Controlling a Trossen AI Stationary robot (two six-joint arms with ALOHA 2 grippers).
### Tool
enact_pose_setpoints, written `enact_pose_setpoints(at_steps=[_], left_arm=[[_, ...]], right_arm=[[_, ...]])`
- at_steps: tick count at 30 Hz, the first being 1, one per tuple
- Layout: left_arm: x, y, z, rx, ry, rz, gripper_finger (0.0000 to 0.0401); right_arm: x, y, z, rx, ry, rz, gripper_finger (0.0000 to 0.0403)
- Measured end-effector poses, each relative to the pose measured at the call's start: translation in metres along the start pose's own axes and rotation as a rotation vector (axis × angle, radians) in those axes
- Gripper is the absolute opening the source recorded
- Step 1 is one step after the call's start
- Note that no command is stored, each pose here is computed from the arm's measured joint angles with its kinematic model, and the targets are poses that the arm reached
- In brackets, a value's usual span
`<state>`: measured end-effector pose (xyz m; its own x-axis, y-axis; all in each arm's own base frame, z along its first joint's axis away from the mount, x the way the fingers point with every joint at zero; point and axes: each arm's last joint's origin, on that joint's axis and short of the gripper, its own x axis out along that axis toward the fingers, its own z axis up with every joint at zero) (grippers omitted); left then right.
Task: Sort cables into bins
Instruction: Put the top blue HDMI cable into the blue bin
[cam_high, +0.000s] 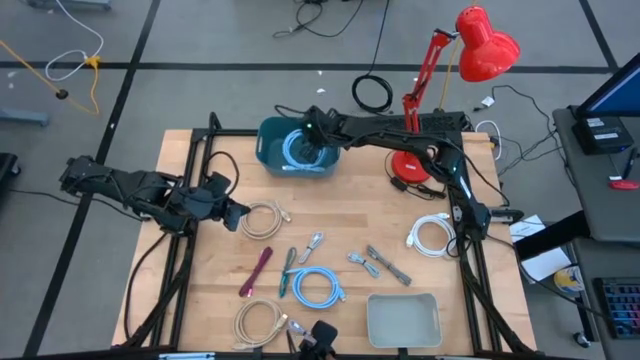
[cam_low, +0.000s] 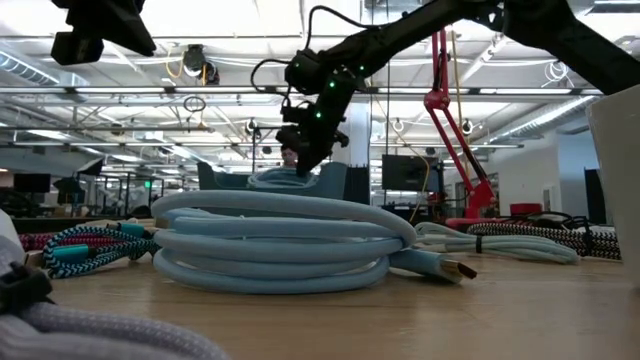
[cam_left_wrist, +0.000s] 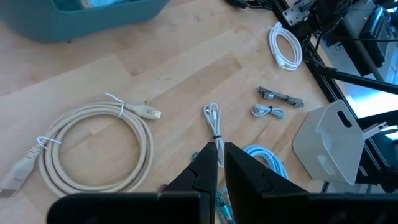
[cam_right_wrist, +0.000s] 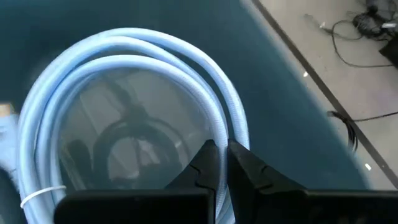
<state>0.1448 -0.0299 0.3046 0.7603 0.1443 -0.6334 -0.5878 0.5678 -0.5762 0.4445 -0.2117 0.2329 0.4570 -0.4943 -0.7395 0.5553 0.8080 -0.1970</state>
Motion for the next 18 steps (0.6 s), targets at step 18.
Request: enact_pose_setpoints(at_steps=[18], left_arm=[[0.000,0.000,0.000,0.004,0.004,-0.002,0.0031]], right_arm=[[0.012,0.005,-0.020,-0.024,0.070,0.005,0.0007]])
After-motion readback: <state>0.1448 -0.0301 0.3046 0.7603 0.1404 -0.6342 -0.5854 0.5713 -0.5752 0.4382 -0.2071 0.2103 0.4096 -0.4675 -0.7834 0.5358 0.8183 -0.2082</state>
